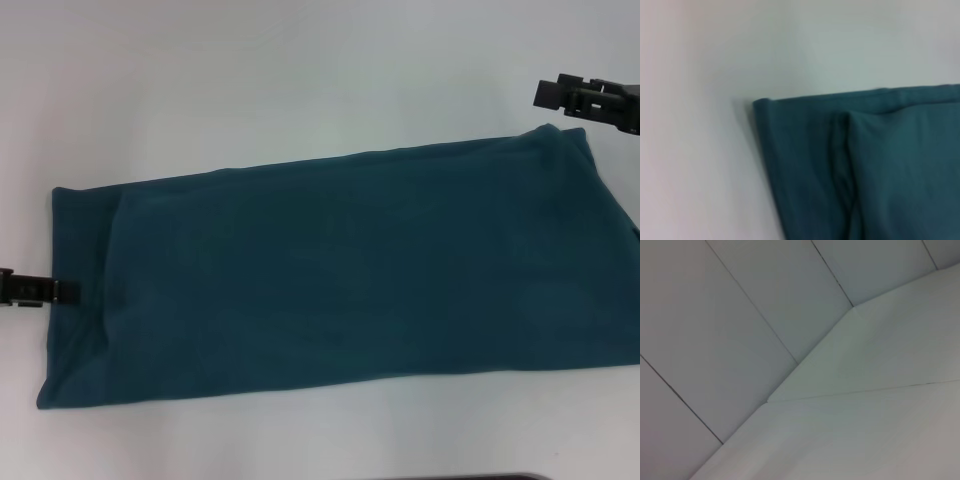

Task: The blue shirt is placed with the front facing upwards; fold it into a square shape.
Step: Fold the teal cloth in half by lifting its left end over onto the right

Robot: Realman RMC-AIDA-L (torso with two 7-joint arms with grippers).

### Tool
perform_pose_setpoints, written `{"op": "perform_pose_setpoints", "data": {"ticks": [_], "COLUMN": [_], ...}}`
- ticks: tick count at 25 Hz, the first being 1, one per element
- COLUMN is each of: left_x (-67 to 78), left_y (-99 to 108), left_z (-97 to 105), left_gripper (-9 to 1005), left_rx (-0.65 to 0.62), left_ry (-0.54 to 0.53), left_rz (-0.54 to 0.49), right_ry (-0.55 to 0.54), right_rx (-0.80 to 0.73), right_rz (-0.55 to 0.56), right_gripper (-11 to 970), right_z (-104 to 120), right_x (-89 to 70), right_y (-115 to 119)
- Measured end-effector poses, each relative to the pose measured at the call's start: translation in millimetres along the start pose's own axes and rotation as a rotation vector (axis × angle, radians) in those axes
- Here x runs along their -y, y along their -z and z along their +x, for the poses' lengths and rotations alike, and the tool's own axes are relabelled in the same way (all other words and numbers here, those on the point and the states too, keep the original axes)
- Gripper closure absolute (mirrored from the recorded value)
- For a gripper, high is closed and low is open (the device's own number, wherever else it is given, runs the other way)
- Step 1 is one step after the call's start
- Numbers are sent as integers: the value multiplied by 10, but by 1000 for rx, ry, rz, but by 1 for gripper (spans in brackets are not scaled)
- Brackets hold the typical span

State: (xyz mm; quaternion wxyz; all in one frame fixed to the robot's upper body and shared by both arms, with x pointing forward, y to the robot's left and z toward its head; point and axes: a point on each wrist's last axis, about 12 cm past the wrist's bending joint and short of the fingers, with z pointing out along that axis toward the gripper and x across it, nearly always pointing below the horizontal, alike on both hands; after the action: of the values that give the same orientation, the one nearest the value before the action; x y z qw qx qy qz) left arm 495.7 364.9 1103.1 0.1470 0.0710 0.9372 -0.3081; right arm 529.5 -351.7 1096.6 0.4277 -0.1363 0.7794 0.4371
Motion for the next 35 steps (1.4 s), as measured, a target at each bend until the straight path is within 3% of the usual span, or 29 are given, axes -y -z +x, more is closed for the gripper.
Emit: {"op": "perform_pose_setpoints", "data": {"ticks": [10, 22, 35], "left_x": [65, 56, 106], "left_y": [-97, -139, 62], "left_z": [-77, -103, -258], "left_gripper": [305, 301, 280], "left_rx": [-74, -77, -109], "left_ry": [-20, 16, 49], "left_rz": [-36, -52, -47], "right_ry": [-3, 4, 22], "right_rx": [0, -1, -3], "right_rz": [-1, 3, -2], "right_gripper": [103, 103, 103], "right_z": [-15, -44, -145], "right_x": [-1, 10, 17], "right_y": [16, 38, 22]}}
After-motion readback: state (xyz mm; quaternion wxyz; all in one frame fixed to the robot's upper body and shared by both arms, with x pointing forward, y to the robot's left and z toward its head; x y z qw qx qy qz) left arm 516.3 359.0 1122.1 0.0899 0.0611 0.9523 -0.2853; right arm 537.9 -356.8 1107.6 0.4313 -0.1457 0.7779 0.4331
